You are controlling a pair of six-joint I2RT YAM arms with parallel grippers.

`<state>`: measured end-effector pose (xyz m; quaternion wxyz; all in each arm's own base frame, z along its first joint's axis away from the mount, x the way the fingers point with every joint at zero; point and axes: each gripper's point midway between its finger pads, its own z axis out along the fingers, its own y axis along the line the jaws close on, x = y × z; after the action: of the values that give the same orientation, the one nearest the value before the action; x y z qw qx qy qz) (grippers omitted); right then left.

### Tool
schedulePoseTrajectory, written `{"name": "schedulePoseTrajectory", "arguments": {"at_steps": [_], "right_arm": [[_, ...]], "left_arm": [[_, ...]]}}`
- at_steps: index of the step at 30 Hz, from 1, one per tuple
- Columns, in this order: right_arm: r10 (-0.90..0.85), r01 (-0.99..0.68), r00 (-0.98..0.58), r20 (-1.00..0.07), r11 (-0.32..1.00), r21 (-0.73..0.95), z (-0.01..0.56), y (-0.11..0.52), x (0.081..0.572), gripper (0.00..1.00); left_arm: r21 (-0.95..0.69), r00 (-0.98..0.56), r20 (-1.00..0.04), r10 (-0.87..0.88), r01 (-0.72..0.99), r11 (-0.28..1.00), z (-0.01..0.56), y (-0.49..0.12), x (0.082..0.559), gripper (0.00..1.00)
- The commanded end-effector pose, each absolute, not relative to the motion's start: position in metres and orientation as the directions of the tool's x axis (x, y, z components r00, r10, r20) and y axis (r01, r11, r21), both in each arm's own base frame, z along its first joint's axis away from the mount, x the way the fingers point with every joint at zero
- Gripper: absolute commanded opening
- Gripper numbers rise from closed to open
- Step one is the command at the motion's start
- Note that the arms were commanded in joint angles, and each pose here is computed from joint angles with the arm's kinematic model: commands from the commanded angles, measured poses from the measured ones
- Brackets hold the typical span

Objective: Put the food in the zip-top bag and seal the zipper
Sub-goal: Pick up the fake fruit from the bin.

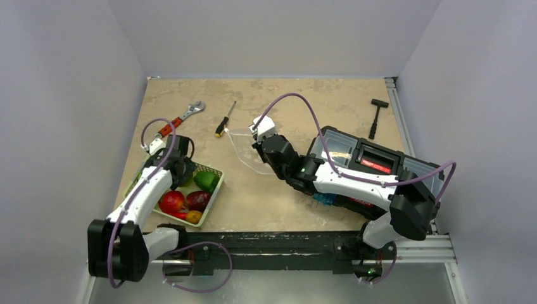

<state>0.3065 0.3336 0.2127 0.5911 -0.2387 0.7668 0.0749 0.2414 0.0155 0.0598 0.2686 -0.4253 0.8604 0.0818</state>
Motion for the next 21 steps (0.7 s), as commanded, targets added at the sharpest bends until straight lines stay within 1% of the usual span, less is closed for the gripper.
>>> {"name": "schedulePoseTrajectory", "arguments": {"at_steps": [1, 5, 7, 9, 12, 13, 15, 17, 19, 21], "right_arm": [[-0.247, -0.448, -0.173, -0.953, 0.882, -0.147, 0.22, 0.336, 0.309, 0.0], [-0.25, -0.447, -0.174, -0.952, 0.882, -0.15, 0.22, 0.337, 0.31, 0.0], [-0.252, -0.448, -0.176, -0.952, 0.881, -0.15, 0.219, 0.338, 0.31, 0.0], [-0.25, -0.45, -0.176, -0.952, 0.881, -0.148, 0.219, 0.338, 0.31, 0.0], [-0.251, -0.453, -0.178, -0.952, 0.879, -0.147, 0.219, 0.339, 0.309, 0.0], [-0.25, -0.455, -0.178, -0.952, 0.878, -0.146, 0.219, 0.339, 0.309, 0.0], [-0.245, -0.461, -0.179, -0.953, 0.877, -0.139, 0.22, 0.34, 0.308, 0.0], [-0.236, -0.471, -0.182, -0.955, 0.873, -0.126, 0.221, 0.343, 0.307, 0.0], [-0.226, -0.483, -0.183, -0.957, 0.868, -0.113, 0.223, 0.345, 0.305, 0.0], [-0.218, -0.494, -0.185, -0.958, 0.863, -0.101, 0.224, 0.347, 0.304, 0.0]], "left_arm": [[-0.174, -0.442, -0.583, -0.682, -0.752, 0.636, 0.099, 0.018, 0.241, 0.48], [-0.266, -0.463, -0.591, -0.66, -0.661, 0.702, 0.133, 0.004, 0.239, 0.47], [-0.338, -0.473, -0.591, -0.653, -0.59, 0.733, 0.152, -0.008, 0.238, 0.47], [-0.428, -0.492, -0.594, -0.636, -0.476, 0.769, 0.171, -0.027, 0.24, 0.47], [-0.586, -0.498, -0.623, -0.603, -0.214, 0.782, 0.208, -0.064, 0.241, 0.47], [-0.632, -0.492, -0.635, -0.596, -0.114, 0.767, 0.222, -0.078, 0.241, 0.48], [-0.709, -0.494, -0.651, -0.576, 0.125, 0.694, 0.25, -0.11, 0.237, 0.49], [-0.747, -0.503, -0.656, -0.562, 0.326, 0.58, 0.278, -0.138, 0.229, 0.5], [-0.752, -0.509, -0.659, -0.554, 0.466, 0.466, 0.299, -0.157, 0.223, 0.48], [-0.738, -0.513, -0.667, -0.541, 0.553, 0.386, 0.31, -0.171, 0.216, 0.48]]}}
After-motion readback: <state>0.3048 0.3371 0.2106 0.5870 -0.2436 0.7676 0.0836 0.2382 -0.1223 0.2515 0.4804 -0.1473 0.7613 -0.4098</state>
